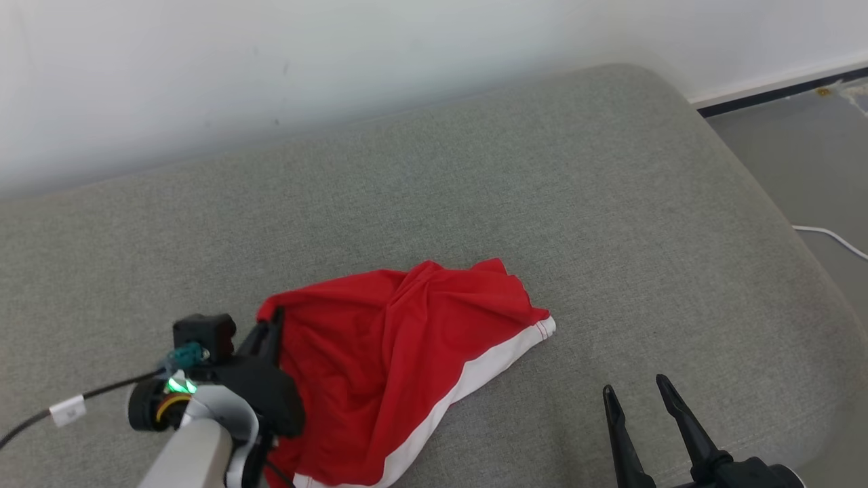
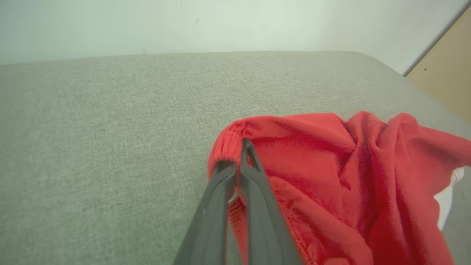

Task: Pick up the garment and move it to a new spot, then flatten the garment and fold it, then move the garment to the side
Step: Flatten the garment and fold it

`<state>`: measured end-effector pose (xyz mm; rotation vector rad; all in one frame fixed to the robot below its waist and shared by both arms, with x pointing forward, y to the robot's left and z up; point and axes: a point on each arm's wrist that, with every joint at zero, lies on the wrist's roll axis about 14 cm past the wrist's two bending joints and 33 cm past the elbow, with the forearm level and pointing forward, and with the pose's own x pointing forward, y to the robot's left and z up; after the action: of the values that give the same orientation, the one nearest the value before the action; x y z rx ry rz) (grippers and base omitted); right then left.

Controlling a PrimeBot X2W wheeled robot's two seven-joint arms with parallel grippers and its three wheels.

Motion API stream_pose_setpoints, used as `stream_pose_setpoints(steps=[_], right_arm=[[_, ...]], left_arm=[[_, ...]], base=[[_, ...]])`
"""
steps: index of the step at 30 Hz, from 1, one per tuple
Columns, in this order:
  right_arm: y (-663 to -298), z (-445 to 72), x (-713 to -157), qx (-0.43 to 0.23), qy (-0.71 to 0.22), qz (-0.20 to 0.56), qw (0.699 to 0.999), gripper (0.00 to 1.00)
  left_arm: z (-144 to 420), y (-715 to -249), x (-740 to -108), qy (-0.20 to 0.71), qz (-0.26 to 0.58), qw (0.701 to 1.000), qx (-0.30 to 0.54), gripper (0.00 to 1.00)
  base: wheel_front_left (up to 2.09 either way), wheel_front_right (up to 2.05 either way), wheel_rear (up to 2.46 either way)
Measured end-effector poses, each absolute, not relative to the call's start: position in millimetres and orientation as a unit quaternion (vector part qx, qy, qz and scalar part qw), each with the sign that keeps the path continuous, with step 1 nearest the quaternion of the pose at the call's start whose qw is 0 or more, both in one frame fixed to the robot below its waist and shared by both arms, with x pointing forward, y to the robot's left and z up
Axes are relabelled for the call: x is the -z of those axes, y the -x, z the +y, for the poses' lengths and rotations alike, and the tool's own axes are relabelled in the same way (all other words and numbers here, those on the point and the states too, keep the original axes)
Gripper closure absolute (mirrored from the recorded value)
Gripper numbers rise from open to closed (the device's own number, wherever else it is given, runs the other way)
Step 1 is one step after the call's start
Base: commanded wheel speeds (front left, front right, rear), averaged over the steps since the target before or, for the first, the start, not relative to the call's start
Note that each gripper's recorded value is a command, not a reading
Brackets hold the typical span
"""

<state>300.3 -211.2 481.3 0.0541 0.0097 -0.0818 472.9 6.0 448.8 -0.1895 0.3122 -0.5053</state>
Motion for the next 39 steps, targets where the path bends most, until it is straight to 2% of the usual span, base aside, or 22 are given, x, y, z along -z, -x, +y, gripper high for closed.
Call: stream_pose_setpoints(steps=[14, 21, 22, 23, 28, 39], right_arm=[[-314.0, -208.8, -470.0, 0.035, -0.022, 0.028, 0.999, 0.00], [-318.1, -208.1, -462.8, 0.033, -0.020, 0.041, 0.998, 0.00], [-319.0, -206.9, -462.4, 0.031, -0.020, 0.041, 0.998, 0.00], [-320.4, -205.4, -462.5, 0.028, -0.021, 0.040, 0.999, 0.00], [-323.9, -200.2, -463.5, 0.019, -0.023, 0.037, 0.999, 0.00], [-322.9, -184.8, -473.4, -0.009, -0.030, 0.016, 0.999, 0.00]], left_arm=[[43.0, -542.2, -457.9, 0.021, 0.113, 0.972, 0.204, 1.00], [64.6, -556.7, -446.7, 0.016, 0.117, 0.979, 0.165, 1.00], [66.5, -557.8, -448.0, 0.016, 0.114, 0.980, 0.162, 0.59], [69.2, -558.9, -449.4, 0.016, 0.110, 0.981, 0.158, 0.00], [70.7, -554.0, -454.2, 0.026, 0.099, 0.982, 0.157, 0.00], [99.4, -504.4, -442.5, 0.034, 0.131, 0.979, 0.153, 0.00]], base=[[0.00, 0.00, 0.00], [0.00, 0.00, 0.00], [0.00, 0.00, 0.00], [0.00, 0.00, 0.00], [0.00, 0.00, 0.00], [0.00, 0.00, 0.00]])
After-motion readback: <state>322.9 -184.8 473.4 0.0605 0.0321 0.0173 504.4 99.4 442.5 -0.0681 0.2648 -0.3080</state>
